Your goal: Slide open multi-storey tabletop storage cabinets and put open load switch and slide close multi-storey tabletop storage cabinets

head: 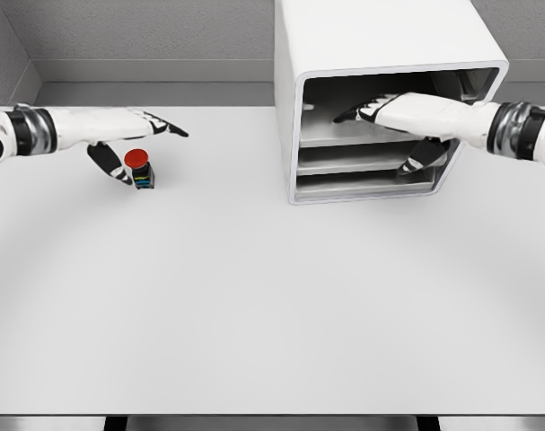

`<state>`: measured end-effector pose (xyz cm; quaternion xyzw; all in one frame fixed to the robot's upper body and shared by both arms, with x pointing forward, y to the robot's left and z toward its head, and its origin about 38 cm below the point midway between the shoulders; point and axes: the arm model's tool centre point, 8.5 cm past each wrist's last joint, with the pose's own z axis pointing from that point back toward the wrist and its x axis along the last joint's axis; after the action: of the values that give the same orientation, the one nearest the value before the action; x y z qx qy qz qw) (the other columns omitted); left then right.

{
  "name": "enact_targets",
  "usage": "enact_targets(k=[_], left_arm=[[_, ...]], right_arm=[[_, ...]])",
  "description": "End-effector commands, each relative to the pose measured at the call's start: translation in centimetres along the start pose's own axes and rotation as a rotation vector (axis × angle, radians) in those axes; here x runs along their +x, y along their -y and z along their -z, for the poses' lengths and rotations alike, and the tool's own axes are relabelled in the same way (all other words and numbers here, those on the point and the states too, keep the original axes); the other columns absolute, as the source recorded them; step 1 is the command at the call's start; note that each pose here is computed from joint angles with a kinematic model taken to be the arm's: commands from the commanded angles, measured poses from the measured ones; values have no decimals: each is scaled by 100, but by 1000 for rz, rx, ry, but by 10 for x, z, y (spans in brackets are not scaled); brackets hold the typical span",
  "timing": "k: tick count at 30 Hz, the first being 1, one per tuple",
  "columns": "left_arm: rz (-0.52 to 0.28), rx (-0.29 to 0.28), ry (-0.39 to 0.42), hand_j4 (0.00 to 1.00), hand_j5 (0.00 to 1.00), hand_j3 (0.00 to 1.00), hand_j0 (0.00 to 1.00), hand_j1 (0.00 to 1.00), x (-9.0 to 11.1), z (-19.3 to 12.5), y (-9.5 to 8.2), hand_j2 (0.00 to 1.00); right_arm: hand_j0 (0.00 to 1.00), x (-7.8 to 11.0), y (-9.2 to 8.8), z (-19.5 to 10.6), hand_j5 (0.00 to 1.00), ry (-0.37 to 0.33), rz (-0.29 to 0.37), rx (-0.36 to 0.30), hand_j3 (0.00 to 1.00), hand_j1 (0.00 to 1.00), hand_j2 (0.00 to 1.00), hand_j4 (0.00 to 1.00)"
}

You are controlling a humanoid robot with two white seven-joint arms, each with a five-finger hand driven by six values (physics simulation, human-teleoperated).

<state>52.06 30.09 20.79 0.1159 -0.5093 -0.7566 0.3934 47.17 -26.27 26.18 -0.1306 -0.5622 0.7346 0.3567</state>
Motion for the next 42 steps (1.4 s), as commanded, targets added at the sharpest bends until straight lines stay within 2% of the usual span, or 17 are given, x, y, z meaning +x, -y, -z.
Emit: enact_targets(k=[1, 4, 7, 9, 16, 19, 21, 25, 28, 34, 38, 42], left_arm=[[15, -14, -3, 100, 100, 100, 100, 100, 2, 5, 2, 100], [45, -36, -21, 100, 100, 100, 100, 100, 1, 6, 3, 100], [71, -44, -33, 100, 100, 100, 100, 100, 1, 3, -1, 100], [102, -53, -42, 100, 100, 100, 100, 100, 2, 5, -5, 100], [114, -73, -70, 100, 100, 100, 100, 100, -4, 2, -2, 100], [131, -98, -87, 100, 100, 100, 100, 100, -6, 3, 3, 100], [112, -105, -106, 100, 100, 100, 100, 100, -13, 0, 7, 100], [117, -112, -106, 100, 100, 100, 100, 100, -12, 2, 8, 100], [124, -115, -106, 100, 100, 100, 100, 100, -11, 5, 8, 100], [127, -135, -130, 100, 100, 100, 100, 100, -17, 3, 11, 100], [130, -145, -135, 100, 100, 100, 100, 100, -18, 6, 14, 100], [130, -151, -121, 99, 99, 99, 99, 99, -13, 12, 16, 99]], right_arm=[[100, -5, -7, 7, 100, -22, 23, 14, 100, 100, 100, 100], [100, -11, -11, 15, 100, -41, 35, 37, 100, 100, 100, 100], [100, -11, -4, 20, 100, -48, 39, 25, 100, 100, 100, 100], [100, -11, -6, 22, 100, -51, 42, 31, 100, 100, 100, 100], [100, -12, -10, 19, 100, -64, 13, 51, 100, 100, 100, 100], [100, -13, -13, 10, 100, -56, -12, 62, 100, 100, 100, 100], [100, -8, -13, 4, 100, -39, -38, 67, 100, 100, 100, 100], [100, 1, -15, -4, 100, -1, -79, 74, 100, 100, 100, 100], [100, 1, -13, -15, 100, 0, -104, 78, 100, 100, 100, 100], [100, 8, -19, -28, 100, 15, -135, 100, 100, 100, 100, 100], [100, 9, -18, -52, 100, 2, -146, 70, 100, 100, 100, 100], [100, 15, -20, -52, 100, 17, -153, 72, 100, 100, 100, 100]])
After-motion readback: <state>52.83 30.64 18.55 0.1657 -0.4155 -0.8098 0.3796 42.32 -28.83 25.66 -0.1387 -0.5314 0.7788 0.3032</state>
